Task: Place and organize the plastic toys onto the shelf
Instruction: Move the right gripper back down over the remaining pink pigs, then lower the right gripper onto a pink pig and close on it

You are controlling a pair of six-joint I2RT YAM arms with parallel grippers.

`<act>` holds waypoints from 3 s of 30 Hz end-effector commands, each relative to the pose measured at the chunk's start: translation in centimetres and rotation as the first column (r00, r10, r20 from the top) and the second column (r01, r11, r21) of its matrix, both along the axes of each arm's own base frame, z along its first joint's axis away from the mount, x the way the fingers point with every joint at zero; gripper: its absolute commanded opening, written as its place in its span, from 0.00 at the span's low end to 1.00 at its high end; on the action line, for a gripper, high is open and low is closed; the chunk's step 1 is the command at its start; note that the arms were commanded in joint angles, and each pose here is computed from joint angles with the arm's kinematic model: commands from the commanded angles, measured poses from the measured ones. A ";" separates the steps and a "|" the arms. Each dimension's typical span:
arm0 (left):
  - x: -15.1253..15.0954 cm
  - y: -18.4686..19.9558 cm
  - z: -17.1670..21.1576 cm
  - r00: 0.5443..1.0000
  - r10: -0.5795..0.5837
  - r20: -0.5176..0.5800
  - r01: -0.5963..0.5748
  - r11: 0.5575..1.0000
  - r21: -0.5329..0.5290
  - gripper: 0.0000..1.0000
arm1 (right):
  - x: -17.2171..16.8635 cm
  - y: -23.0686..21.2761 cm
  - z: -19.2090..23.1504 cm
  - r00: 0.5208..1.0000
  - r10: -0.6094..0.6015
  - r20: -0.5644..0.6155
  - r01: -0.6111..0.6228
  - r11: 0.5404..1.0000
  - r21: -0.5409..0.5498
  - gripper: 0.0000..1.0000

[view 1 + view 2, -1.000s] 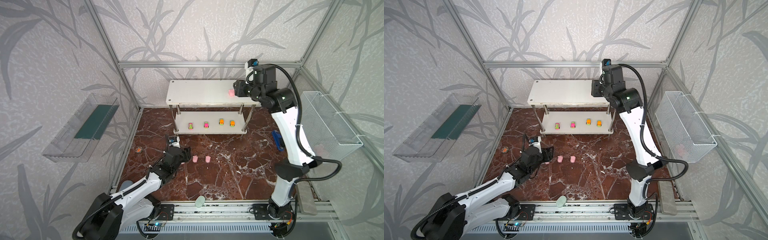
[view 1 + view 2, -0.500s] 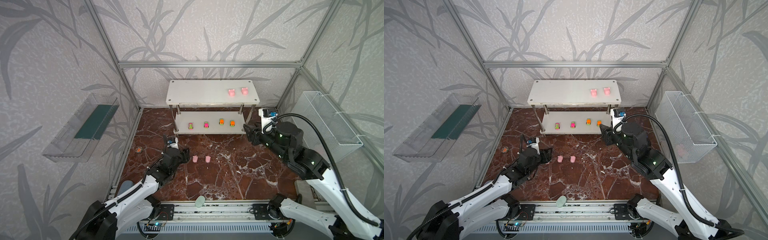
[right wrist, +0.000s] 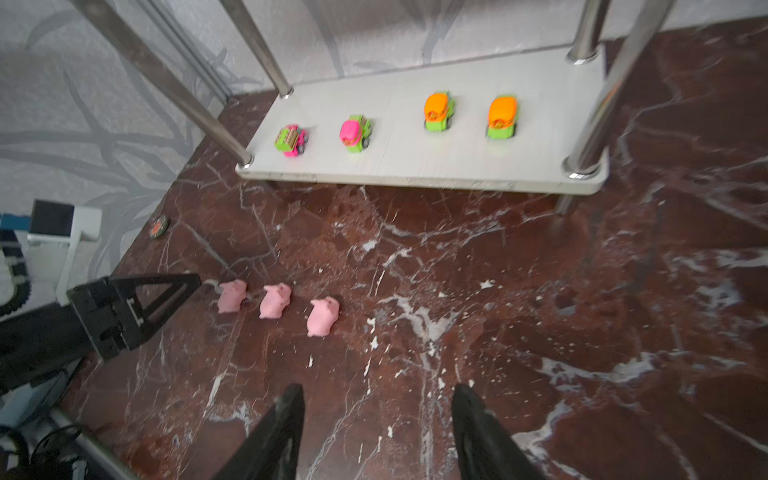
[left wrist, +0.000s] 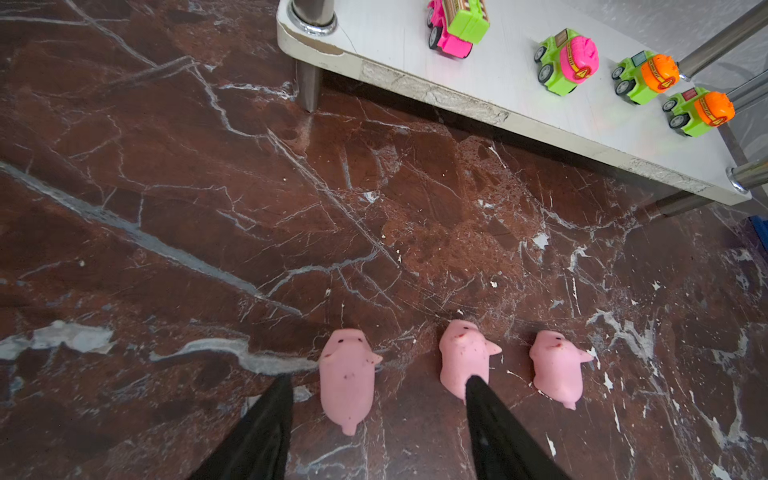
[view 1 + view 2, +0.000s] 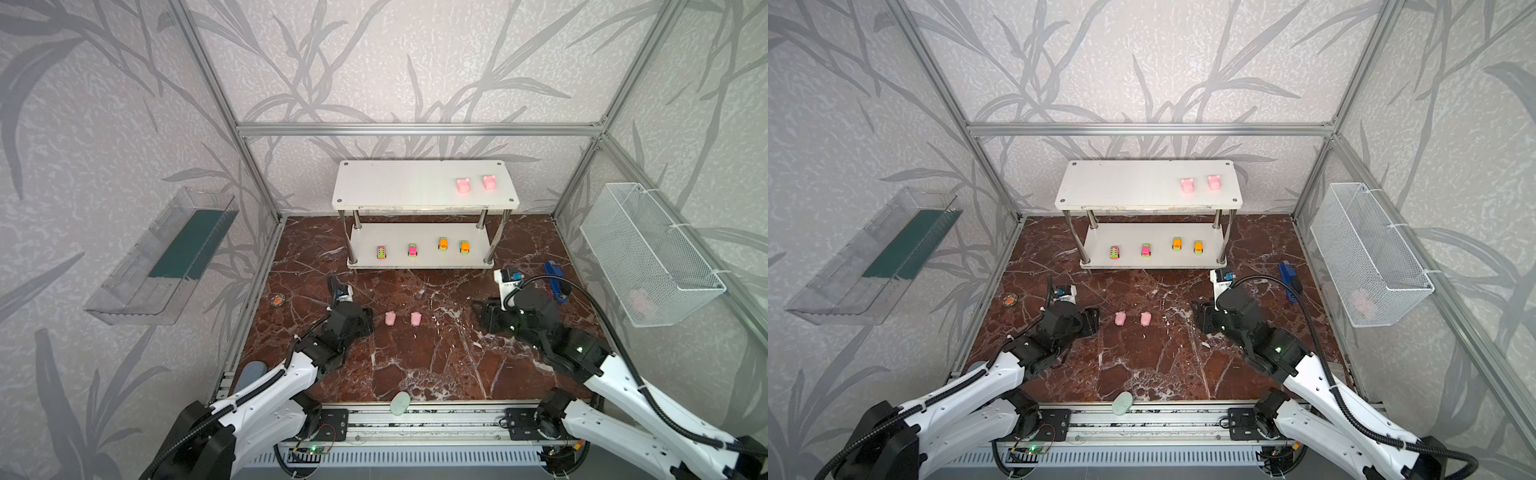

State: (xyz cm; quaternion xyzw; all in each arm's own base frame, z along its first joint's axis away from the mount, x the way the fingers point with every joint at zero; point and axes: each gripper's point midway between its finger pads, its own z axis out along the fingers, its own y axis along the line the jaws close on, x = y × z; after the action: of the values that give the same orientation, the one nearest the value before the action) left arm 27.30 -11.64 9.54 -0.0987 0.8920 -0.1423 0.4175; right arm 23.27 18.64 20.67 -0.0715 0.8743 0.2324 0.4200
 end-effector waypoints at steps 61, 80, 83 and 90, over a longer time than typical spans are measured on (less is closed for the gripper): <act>1.2 2.2 1.0 0.990 0.128 0.065 -0.127 0.991 -0.031 0.65 | 5.4 15.0 -17.6 0.937 -0.244 -0.250 0.144 0.922 -0.360 0.47; 1.2 2.3 0.3 0.990 0.130 0.054 -0.128 0.991 -0.041 0.65 | 6.6 13.9 -18.6 0.927 -0.277 -0.254 0.163 0.905 -0.393 0.36; 1.3 2.2 0.3 0.990 0.129 0.053 -0.127 0.991 -0.045 0.65 | 6.5 14.0 -18.7 0.927 -0.273 -0.259 0.156 0.905 -0.396 0.35; 1.5 2.2 0.4 0.990 0.130 0.054 -0.127 0.990 -0.054 0.65 | 6.3 13.9 -18.8 0.924 -0.269 -0.273 0.140 0.900 -0.412 0.27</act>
State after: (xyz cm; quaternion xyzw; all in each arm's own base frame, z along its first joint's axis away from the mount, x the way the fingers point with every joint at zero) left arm 28.78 -9.64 10.16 -0.1528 0.8694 -0.1373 0.4493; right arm 29.78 32.84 2.52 -0.0123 0.9581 0.0355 0.2840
